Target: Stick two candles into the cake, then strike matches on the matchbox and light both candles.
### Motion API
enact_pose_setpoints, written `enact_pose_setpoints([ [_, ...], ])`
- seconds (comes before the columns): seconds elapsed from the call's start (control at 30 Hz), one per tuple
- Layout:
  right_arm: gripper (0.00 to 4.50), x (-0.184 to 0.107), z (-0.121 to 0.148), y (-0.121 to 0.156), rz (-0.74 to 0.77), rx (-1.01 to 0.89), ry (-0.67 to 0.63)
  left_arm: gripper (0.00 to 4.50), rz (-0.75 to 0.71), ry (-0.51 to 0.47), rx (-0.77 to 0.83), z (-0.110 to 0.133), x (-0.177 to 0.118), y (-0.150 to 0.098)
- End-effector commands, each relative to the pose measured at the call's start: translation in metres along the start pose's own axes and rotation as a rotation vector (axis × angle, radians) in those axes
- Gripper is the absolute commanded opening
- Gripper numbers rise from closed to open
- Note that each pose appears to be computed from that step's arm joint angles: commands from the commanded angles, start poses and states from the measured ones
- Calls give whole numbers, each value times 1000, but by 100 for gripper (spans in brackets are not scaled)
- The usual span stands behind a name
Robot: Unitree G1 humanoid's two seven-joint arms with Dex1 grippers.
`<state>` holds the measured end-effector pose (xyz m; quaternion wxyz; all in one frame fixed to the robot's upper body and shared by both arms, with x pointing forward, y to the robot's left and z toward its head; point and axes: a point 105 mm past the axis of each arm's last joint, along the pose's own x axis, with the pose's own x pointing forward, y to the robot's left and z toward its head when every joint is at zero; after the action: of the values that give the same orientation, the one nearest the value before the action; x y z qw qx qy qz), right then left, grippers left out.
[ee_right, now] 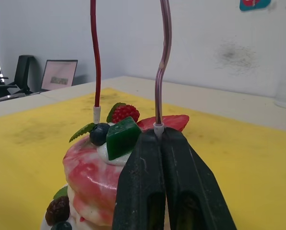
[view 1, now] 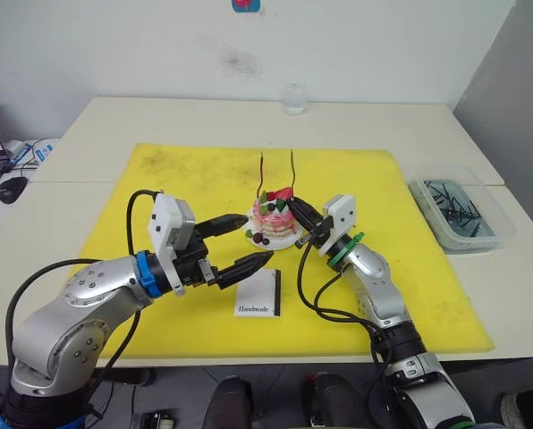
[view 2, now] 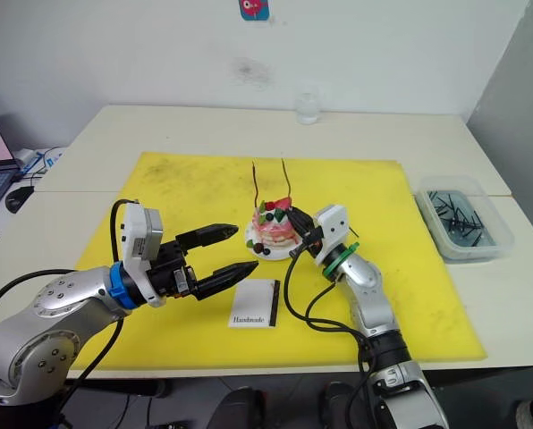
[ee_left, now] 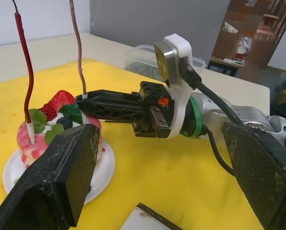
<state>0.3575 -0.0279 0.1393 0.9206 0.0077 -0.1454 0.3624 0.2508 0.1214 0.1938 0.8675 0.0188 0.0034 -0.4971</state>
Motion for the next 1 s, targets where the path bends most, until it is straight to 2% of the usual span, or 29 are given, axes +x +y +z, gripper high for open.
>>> enact_pose_setpoints([
  [0.03, 3, -2, -7, -2, -18, 29, 28, 450, -13, -13, 29, 4, 1, -3],
  [0.13, 3, 0, 4, -2, -23, 29, -16, 450, -17, -10, 31, 3, 1, -4],
  [0.17, 24, 1, 7, -3, -29, 25, -27, 450, -18, -9, 31, 2, 1, -5],
  [0.27, 91, 3, 17, -4, -34, 10, -54, 450, -23, -5, 36, 1, 1, -5],
  [0.43, 263, 2, 24, -1, -20, -15, -60, 450, -28, -1, 42, -1, 2, -5],
  [0.67, 263, -3, 39, -7, -36, -34, -83, 450, -34, 28, 26, -6, 2, -5],
  [0.83, 263, -11, 51, -10, -23, -69, -78, 450, 22, 56, -10, -7, -2, 7],
  [0.9, 263, -20, 56, -12, -8, -93, -51, 450, 83, 91, -36, -9, -8, 18],
  [1.0, 263, -34, 56, -17, 12, -105, 33, 450, 74, 128, -134, -8, -18, 20],
])
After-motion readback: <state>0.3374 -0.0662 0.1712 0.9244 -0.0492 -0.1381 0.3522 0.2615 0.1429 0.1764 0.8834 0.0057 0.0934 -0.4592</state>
